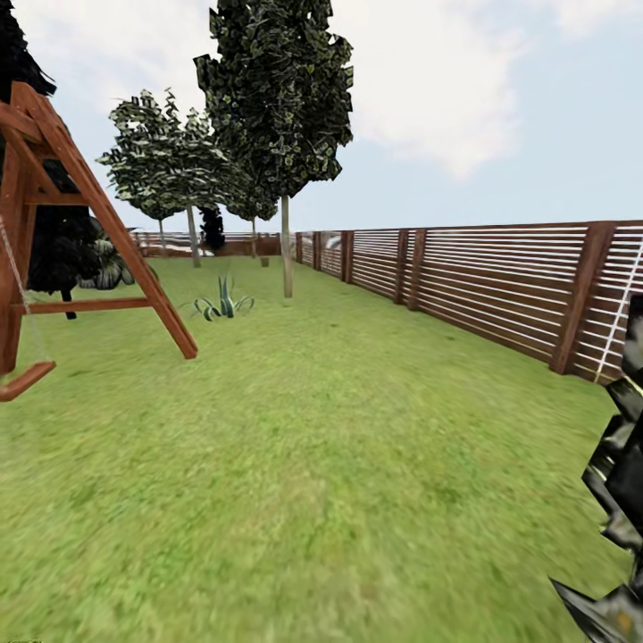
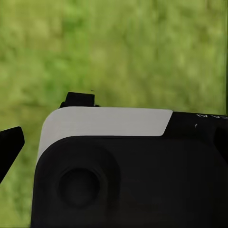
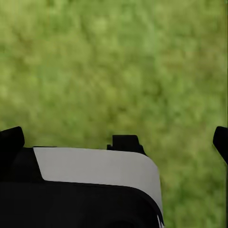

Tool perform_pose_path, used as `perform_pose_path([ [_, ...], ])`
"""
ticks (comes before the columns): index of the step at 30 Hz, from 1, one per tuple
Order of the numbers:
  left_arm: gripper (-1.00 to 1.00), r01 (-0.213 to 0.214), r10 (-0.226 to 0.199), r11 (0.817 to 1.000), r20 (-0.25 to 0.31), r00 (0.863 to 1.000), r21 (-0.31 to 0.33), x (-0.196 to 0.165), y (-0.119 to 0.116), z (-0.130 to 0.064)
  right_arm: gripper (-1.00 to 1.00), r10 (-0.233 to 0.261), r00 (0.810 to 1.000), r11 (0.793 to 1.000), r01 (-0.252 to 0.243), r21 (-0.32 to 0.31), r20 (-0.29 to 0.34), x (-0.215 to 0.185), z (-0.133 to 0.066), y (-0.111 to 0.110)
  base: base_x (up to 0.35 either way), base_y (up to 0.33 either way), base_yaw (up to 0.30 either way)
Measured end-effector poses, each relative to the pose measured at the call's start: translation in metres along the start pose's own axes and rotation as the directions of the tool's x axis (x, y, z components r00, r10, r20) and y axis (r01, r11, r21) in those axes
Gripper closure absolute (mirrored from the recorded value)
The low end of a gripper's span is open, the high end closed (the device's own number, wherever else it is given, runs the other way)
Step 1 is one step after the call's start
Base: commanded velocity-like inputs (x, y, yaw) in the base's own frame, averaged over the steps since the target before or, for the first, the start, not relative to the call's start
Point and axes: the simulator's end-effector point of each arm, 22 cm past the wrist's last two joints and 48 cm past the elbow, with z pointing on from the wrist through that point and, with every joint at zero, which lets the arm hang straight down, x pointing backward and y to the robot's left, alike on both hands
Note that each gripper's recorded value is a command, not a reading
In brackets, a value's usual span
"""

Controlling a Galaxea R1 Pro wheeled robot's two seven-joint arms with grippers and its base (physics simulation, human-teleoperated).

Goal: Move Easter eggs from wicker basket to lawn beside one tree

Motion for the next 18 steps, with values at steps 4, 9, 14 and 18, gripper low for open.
perform_pose_path([
  [4,-1.0,0.0,0.0,1.0,0.0,1.0,0.0,0.0,0.0,0.0,-1.0,0.0,1.0,1.0,0.0,0.0,0.0,0.0,0.0,0.0,0.314,-0.127,0.274],
  [9,-1.0,0.0,0.0,1.0,0.0,1.0,0.0,0.0,0.0,0.0,-1.0,0.0,1.0,1.0,0.0,0.0,0.0,0.0,0.0,0.0,0.314,-0.127,0.275],
  [14,-1.0,0.0,0.0,1.0,0.0,1.0,0.0,0.0,0.0,0.0,-1.0,0.0,1.0,1.0,0.0,0.0,0.0,0.0,0.0,0.0,0.314,-0.127,0.271],
  [18,-1.0,0.0,0.0,1.0,0.0,1.0,0.0,0.0,0.0,0.0,-1.0,0.0,1.0,1.0,0.0,0.0,0.0,0.0,0.0,0.0,0.314,-0.118,0.258],
])
